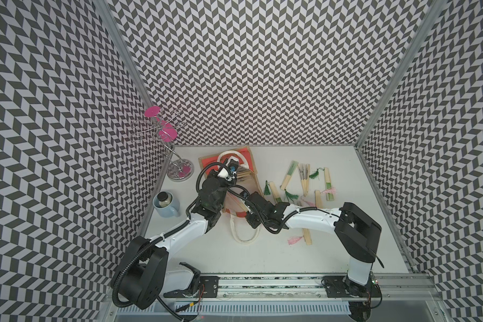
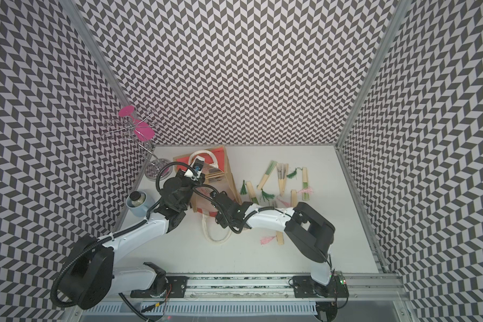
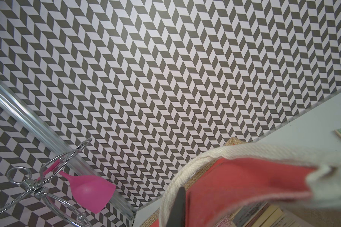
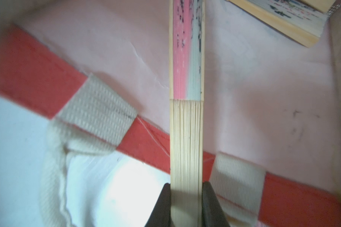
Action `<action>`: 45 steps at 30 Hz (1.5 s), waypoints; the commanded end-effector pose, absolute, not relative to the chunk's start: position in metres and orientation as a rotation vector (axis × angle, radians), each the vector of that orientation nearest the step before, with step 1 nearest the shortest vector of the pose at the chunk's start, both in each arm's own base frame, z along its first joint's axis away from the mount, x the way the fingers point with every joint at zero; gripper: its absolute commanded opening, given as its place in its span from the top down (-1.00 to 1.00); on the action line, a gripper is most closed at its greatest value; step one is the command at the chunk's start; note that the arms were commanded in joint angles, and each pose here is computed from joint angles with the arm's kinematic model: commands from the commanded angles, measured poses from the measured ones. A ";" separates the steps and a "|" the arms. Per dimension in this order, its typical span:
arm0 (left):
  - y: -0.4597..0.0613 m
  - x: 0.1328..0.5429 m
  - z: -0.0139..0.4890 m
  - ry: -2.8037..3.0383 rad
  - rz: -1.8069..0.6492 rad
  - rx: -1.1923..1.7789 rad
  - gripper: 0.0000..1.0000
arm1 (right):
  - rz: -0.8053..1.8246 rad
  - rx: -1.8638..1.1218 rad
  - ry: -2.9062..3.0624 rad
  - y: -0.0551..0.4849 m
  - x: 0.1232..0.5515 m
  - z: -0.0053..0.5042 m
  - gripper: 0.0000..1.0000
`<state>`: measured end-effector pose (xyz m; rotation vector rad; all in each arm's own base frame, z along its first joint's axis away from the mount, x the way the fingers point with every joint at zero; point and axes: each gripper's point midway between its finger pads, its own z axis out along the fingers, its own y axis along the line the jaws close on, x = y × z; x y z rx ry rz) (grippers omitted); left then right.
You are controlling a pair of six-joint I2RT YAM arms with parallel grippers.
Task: Take out the folding fans from the tote bags
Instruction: Pick up the folding fan from the canvas bag, then place the folding fan at the center of the board.
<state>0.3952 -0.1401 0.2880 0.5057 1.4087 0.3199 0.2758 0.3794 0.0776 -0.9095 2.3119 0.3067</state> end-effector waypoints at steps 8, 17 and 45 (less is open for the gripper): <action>-0.139 0.402 0.294 1.421 0.329 0.476 1.00 | 0.401 -0.788 2.219 0.343 0.256 0.147 1.00; -0.127 0.414 0.292 1.468 0.361 0.412 1.00 | 0.397 -0.706 2.251 0.308 0.239 0.162 1.00; -0.129 0.395 0.307 1.399 0.297 0.434 1.00 | 0.116 0.549 2.230 -0.005 0.312 0.171 1.00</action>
